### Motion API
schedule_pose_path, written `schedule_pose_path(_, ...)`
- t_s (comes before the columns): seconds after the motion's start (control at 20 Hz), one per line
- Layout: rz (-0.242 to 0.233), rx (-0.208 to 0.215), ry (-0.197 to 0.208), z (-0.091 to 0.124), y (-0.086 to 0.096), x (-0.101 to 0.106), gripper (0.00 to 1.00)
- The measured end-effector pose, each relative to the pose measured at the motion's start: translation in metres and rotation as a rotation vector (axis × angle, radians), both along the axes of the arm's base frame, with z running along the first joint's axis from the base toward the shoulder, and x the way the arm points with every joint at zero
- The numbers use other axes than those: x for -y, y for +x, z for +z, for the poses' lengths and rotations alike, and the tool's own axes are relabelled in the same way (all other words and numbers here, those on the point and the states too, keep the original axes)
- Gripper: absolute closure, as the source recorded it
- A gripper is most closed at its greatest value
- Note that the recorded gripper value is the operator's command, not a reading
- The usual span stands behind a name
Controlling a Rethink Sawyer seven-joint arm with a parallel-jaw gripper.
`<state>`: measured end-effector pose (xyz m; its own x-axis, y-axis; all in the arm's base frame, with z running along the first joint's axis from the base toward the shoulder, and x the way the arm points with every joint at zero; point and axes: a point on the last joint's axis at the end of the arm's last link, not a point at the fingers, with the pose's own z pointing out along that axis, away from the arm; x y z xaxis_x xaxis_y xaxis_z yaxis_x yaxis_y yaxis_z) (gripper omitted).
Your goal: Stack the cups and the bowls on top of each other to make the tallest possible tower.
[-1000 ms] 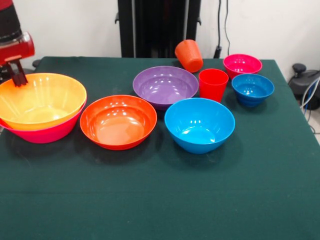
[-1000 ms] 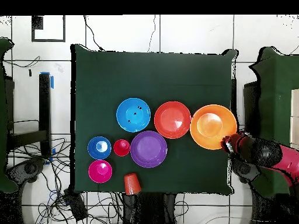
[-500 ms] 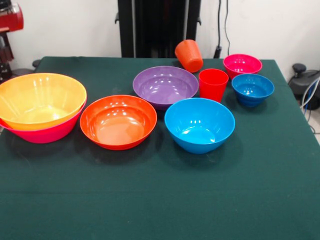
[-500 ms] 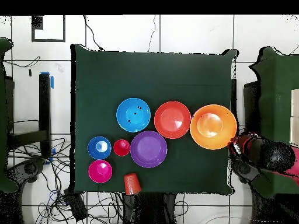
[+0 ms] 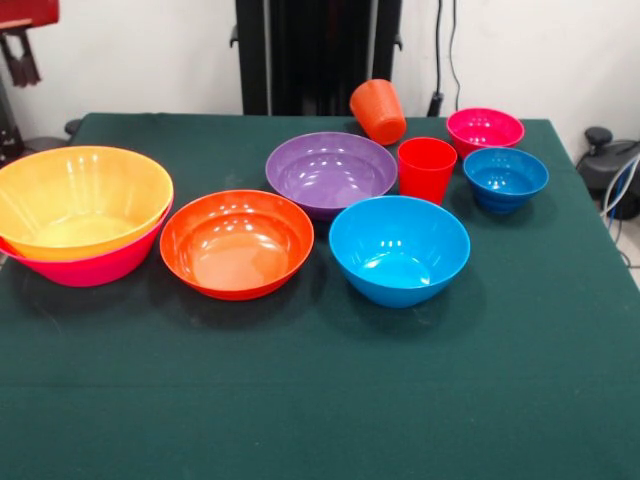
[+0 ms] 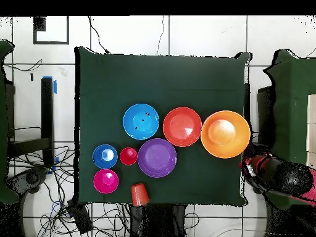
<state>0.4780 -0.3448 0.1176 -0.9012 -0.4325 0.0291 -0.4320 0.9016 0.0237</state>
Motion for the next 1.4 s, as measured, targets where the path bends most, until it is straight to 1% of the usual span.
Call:
schedule_pose_path(0.25, -0.017, -0.046, 0.032, 0.001, -0.033, -0.021, 1.00)
schedule_pose_path(0.4, -0.025, -0.070, 0.047, -0.002, -0.060, -0.041, 1.00)
schedule_pose_path(0.45, -0.027, -0.073, 0.049, -0.003, -0.064, -0.045, 1.00)
schedule_pose_path(0.5, -0.035, -0.077, 0.054, -0.005, -0.074, -0.052, 1.00)
schedule_pose_path(0.65, -0.056, -0.076, 0.060, -0.008, -0.089, -0.066, 1.00)
schedule_pose_path(0.7, -0.070, -0.074, 0.064, -0.011, -0.096, -0.073, 1.00)
schedule_pose_path(0.8, -0.090, -0.069, 0.067, -0.014, -0.104, -0.080, 1.00)
schedule_pose_path(0.9, -0.106, -0.063, 0.067, -0.015, -0.107, -0.085, 1.00)
schedule_pose_path(0.95, -0.128, -0.055, 0.065, -0.017, -0.110, -0.090, 1.00)
schedule_pose_path(1.0, -0.146, -0.050, 0.063, -0.018, -0.111, -0.094, 1.00)
schedule_pose_path(1.15, -0.179, -0.047, 0.060, -0.018, -0.112, -0.099, 1.00)
schedule_pose_path(1.2, -0.226, -0.045, 0.057, -0.017, -0.111, -0.105, 1.00)
schedule_pose_path(1.3, -0.257, -0.039, 0.054, -0.016, -0.109, -0.108, 1.00)
schedule_pose_path(1.4, -0.301, -0.029, 0.049, -0.013, -0.107, -0.112, 1.00)
